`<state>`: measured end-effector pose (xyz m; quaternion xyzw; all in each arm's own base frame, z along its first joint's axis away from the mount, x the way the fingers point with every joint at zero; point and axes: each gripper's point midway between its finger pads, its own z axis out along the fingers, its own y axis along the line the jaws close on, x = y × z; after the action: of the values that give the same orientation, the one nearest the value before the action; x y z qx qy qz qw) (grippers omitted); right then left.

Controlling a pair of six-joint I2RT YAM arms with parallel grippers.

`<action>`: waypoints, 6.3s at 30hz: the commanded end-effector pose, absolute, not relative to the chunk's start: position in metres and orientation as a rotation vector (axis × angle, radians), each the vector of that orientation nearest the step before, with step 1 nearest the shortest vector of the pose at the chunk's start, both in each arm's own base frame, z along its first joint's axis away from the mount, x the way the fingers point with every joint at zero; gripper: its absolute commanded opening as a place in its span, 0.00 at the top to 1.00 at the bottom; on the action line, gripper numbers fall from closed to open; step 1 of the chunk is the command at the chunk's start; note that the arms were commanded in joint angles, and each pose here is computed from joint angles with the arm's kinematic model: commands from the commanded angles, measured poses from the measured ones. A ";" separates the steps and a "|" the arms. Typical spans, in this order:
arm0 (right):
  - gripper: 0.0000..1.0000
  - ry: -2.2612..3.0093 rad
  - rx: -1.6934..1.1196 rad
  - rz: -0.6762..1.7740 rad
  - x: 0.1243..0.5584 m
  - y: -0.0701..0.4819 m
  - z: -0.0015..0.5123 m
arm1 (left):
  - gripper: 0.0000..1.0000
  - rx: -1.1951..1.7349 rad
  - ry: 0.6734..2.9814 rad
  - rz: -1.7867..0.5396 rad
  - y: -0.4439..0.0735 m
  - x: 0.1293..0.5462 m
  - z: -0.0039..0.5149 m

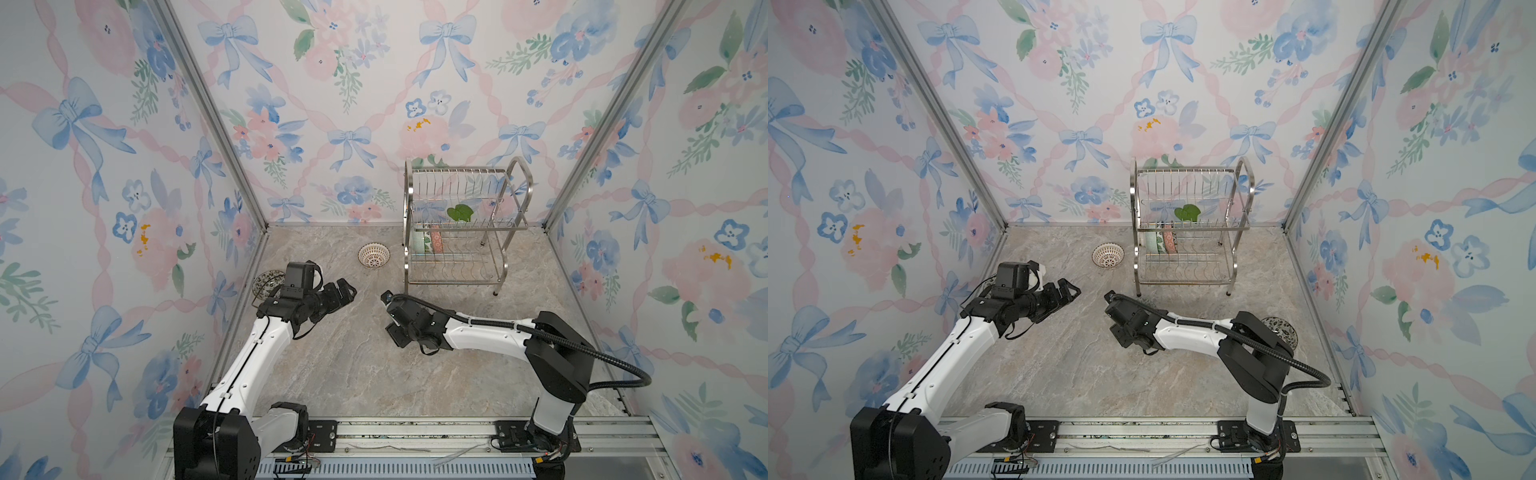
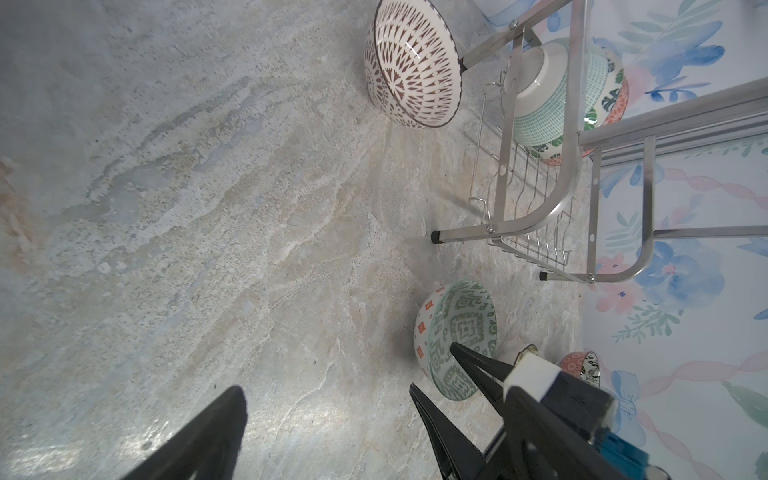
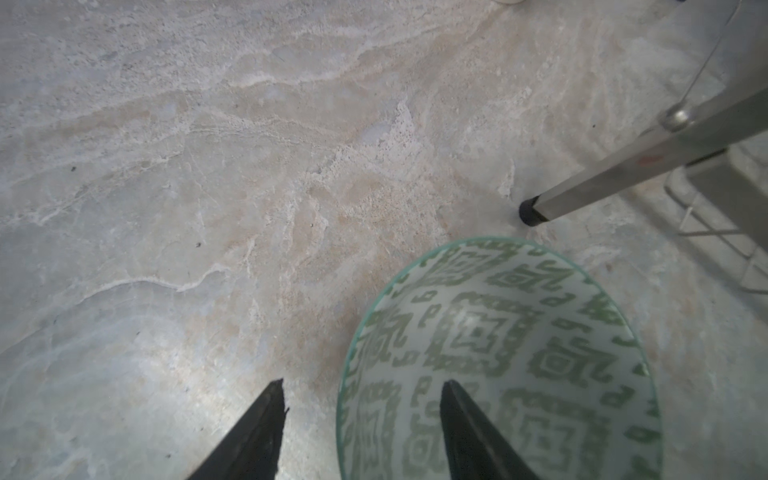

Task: Load the bowls into the dish rack
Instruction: 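Close the right gripper on the green-patterned bowl rim, then lift the bowl with the right gripper and carry it to the rack, then lower the held bowl into the rack slot against the red-rimmed bowl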

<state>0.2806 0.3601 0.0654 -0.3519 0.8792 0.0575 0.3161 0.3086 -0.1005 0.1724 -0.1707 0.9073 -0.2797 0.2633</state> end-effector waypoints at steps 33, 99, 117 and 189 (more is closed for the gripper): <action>1.00 2.241 -0.890 0.333 0.279 0.351 0.115 | 0.02 -0.364 2.306 -0.806 -0.107 0.314 0.231; 1.00 1.779 0.141 0.915 0.519 0.149 0.219 | 0.02 0.045 2.264 -0.706 -0.264 0.351 0.260; 1.00 1.745 0.210 1.032 0.571 0.164 0.200 | 0.02 0.129 2.262 -0.705 -0.289 0.377 0.257; 0.89 1.778 0.169 1.132 0.600 0.175 0.150 | 0.02 0.079 2.310 -0.668 -0.271 0.389 0.235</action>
<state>0.5950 0.1889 0.1661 0.0659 0.6963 0.5151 0.4955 0.3855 -0.2698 0.2423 0.0234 0.8928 -0.2618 0.3659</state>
